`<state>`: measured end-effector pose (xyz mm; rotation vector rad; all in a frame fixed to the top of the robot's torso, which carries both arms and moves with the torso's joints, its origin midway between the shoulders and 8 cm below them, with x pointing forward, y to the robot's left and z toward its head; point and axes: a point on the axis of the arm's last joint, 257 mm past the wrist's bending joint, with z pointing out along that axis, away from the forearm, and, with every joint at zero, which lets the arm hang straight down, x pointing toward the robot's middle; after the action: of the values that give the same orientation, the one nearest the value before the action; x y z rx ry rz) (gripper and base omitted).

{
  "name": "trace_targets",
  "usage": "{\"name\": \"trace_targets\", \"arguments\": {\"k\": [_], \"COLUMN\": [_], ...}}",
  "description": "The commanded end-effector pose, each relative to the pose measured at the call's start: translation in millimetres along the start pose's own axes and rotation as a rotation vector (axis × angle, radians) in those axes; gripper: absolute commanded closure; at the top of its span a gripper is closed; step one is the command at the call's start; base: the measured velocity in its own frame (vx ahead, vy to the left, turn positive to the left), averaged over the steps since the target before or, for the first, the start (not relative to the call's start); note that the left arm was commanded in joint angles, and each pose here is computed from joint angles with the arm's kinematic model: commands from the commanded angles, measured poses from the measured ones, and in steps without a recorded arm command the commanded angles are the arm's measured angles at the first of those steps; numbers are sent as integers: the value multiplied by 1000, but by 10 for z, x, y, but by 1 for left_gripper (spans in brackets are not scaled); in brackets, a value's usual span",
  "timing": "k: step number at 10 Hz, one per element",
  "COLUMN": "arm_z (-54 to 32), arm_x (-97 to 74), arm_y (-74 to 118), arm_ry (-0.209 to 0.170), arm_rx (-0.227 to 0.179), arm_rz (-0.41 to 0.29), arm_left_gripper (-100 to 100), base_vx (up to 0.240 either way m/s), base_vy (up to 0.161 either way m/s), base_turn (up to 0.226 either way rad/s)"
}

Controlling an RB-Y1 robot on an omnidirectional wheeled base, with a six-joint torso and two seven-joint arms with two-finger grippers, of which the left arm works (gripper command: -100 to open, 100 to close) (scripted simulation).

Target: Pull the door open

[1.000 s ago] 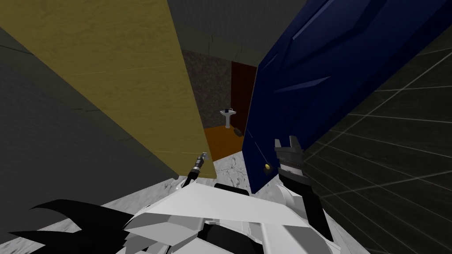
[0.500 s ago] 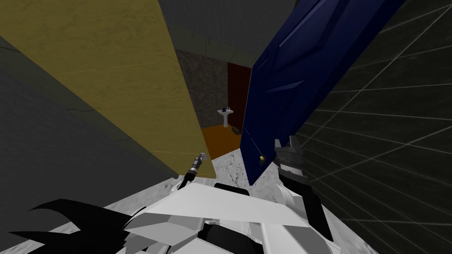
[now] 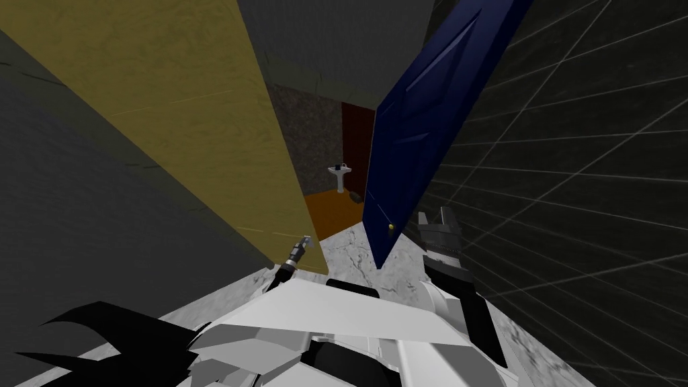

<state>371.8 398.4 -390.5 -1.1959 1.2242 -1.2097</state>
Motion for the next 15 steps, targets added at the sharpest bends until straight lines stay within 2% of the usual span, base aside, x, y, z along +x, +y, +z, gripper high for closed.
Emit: {"name": "trace_targets", "arguments": {"k": [1, 2, 3, 4, 6, 8, 10, 11, 13, 14, 15], "arm_z": [-79, -40, -171, -236, -308, -461, -461, -590, -648, -614, -567], "arm_x": [86, 12, 15, 15, 16, 19, 19, 24, 27, -43, -18], "arm_y": [9, 16, 42, 39, 35, 25, 25, 16, 11, -11, 9], "arm_ry": [34, 16, 35, 47, 60, 88, 88, 112, 122, 107, 105], "arm_rx": [1, -3, -7, -5, -3, 0, 0, 1, 2, 1, -3], "arm_rz": [-11, -2, -4, -4, -4, -6, -6, -9, -11, -2, -2], "arm_left_gripper": [100, 100, 100, 100, 100, 100, 100, 100, 100, 100, 100], "base_vx": [-231, -106, -153, -226, -160, -142, -89, -136, -159, -62, -120], "base_vy": [71, 30, 49, 92, 45, 55, 37, 15, 52, 24, 56], "base_turn": [-104, -10, -127, -202, -91, -137, -27, -141, -109, -7, -151]}}
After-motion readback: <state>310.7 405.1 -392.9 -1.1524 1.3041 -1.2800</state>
